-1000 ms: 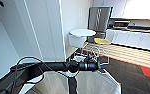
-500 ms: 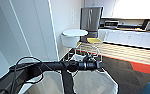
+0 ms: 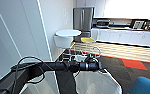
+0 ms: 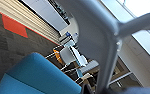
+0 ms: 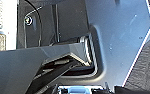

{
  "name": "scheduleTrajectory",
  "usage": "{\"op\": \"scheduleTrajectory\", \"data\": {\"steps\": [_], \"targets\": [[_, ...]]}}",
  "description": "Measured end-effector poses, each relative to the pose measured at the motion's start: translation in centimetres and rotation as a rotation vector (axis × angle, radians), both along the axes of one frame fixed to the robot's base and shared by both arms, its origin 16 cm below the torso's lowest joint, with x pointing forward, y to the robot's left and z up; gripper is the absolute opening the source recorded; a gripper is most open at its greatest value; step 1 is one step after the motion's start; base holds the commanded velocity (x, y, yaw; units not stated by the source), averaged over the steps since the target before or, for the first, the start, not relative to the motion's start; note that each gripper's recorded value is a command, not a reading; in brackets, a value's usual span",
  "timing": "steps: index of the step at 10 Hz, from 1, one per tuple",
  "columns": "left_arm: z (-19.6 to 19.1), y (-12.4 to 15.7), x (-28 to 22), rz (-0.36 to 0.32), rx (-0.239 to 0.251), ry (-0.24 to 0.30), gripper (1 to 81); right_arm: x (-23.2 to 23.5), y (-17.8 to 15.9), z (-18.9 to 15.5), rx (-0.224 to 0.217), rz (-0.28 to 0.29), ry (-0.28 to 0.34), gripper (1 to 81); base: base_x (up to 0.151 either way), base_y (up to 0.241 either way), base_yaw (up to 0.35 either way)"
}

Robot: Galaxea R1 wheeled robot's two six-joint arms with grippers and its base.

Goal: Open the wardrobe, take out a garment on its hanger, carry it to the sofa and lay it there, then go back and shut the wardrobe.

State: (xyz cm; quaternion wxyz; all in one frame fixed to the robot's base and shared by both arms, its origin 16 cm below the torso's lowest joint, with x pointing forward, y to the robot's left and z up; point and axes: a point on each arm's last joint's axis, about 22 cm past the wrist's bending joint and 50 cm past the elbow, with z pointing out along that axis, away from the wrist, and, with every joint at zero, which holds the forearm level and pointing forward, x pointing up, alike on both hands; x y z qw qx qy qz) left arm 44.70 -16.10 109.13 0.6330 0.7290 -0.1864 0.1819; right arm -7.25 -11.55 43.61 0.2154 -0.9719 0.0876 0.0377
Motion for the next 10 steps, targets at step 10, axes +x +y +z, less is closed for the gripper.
{"op": "scheduleTrajectory", "data": {"steps": [10], "targets": [[0.35, -0.28, -1.15, -0.025, -0.006, -0.017, 1.0, 0.02, -0.02, -0.01, -0.001, 0.001, -0.001, 81.1, 0.0, 0.0, -0.196]]}}
